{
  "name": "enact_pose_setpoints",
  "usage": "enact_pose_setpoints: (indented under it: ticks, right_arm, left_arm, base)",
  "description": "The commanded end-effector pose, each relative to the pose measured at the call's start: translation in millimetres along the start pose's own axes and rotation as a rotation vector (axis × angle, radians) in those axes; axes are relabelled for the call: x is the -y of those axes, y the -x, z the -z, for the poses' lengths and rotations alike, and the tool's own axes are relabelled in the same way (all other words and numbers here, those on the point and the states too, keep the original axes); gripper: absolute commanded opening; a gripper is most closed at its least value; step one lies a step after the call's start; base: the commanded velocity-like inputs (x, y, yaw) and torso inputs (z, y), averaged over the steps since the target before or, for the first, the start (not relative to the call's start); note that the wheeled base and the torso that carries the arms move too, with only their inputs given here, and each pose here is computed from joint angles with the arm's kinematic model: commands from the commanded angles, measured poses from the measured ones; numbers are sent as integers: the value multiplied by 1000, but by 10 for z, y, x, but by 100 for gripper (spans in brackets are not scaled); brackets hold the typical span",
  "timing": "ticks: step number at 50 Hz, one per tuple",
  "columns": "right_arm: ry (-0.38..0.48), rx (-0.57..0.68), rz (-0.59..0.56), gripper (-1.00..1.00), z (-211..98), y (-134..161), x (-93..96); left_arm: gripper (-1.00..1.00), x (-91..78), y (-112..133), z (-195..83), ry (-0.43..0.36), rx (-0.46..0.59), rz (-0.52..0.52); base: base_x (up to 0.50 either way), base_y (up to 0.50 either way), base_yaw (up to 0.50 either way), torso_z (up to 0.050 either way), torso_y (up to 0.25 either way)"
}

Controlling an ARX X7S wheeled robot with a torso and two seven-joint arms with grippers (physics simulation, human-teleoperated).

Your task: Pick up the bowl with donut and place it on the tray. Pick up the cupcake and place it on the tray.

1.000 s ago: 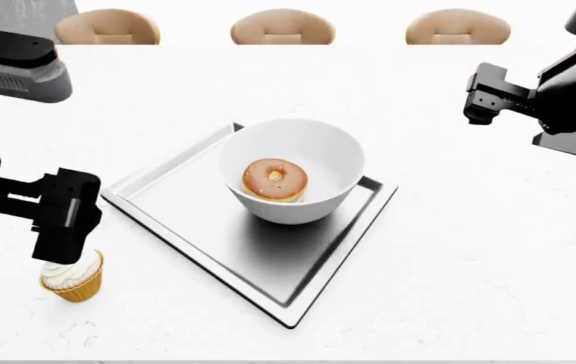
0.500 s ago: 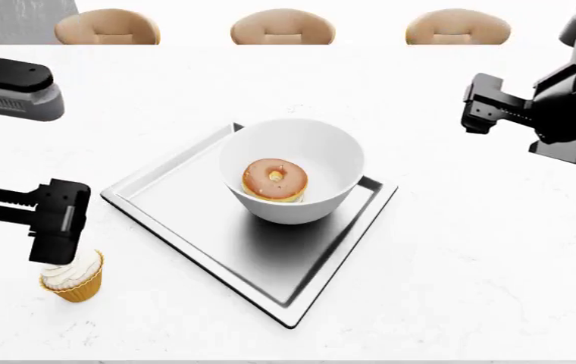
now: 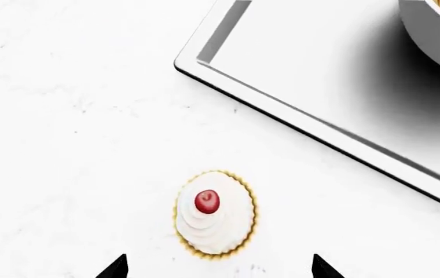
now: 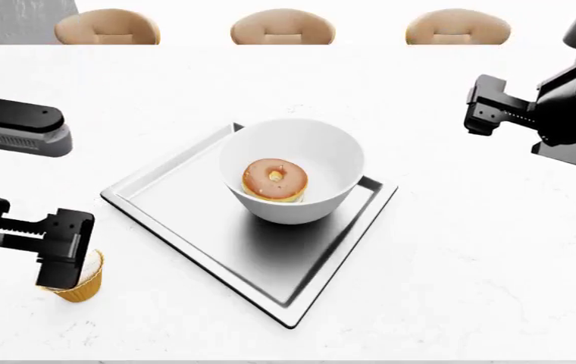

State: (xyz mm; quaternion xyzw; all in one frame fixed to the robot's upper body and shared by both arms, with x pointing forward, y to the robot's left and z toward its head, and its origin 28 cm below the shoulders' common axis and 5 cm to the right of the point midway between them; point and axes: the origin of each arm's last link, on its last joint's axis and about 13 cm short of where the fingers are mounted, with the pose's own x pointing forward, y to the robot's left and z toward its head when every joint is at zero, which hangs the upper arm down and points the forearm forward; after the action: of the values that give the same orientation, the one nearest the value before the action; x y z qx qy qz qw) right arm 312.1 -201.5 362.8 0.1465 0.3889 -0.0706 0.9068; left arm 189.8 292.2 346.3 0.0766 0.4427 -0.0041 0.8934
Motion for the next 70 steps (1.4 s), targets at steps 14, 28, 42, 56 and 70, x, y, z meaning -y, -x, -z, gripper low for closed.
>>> enact_pose_setpoints:
  ticks: [14,28,42,56,70]
  right_arm:
    - [9,9,-10,100,26,-20,23]
    - [-16,23,-25,100,37,7,59]
    - [-18,19,-24,100,55,-14,75]
    - [-21,15,-28,100,68,-53,82]
    - [-28,17,-34,100,82,-64,89]
  left_arm:
    - [100,-35,-226,-26,-13,50,-49]
    - [100,12,-289,104,-2,6,-35]
    - [100,-55,-446,110,12,12,-54]
    - [100,-29,-640,140,-20,-6,-20]
    - [100,-6,-713,206,-24,-25,9]
  base:
    - [0,0,0,0,0]
    - [0,0,0,0,0]
    - [0,0,0,0,0]
    - [0,0,0,0,0]
    - [0,0,0,0,0]
